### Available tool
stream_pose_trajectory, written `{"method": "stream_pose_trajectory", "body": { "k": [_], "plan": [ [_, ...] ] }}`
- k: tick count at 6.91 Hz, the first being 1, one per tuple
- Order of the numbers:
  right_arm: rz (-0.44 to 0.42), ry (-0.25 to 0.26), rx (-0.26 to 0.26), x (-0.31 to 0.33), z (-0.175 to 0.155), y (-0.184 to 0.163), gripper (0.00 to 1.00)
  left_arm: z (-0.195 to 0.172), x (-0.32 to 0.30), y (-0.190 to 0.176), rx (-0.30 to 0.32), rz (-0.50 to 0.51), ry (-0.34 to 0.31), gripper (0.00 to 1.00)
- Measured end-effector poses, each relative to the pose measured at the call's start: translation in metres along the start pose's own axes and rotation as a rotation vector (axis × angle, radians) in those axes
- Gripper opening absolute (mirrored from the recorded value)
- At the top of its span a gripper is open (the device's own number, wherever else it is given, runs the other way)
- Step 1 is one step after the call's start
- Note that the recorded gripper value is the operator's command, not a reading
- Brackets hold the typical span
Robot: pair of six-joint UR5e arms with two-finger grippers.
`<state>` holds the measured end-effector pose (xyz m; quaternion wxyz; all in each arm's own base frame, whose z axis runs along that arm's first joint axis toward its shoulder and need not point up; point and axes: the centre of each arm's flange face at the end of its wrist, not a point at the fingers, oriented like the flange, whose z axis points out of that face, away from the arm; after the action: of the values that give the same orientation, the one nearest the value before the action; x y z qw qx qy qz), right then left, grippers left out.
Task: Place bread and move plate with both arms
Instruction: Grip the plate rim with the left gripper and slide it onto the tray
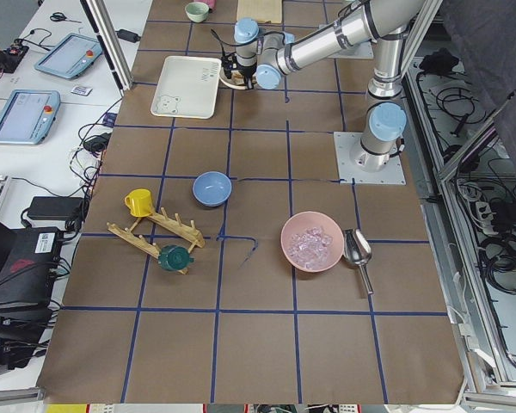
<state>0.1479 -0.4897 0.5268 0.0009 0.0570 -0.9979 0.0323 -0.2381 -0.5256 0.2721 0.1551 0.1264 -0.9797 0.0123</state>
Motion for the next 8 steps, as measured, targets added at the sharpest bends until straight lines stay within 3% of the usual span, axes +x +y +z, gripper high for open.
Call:
{"method": "stream_pose_trajectory", "body": {
  "k": [2,5,8],
  "plan": [
    [-0.001,0.0,0.002,0.0,0.0,0.0,1.0,-0.002,0.006,-0.051,0.022,-0.019,0.04,0.0],
    [-0.001,0.0,0.001,0.001,0.0,0.0,1.0,0.028,0.018,-0.128,0.023,-0.039,0.094,0.0],
    [-0.001,0.0,0.001,0.001,0.0,0.0,1.0,0.066,0.012,-0.156,-0.004,-0.061,0.09,0.0]
  ]
}}
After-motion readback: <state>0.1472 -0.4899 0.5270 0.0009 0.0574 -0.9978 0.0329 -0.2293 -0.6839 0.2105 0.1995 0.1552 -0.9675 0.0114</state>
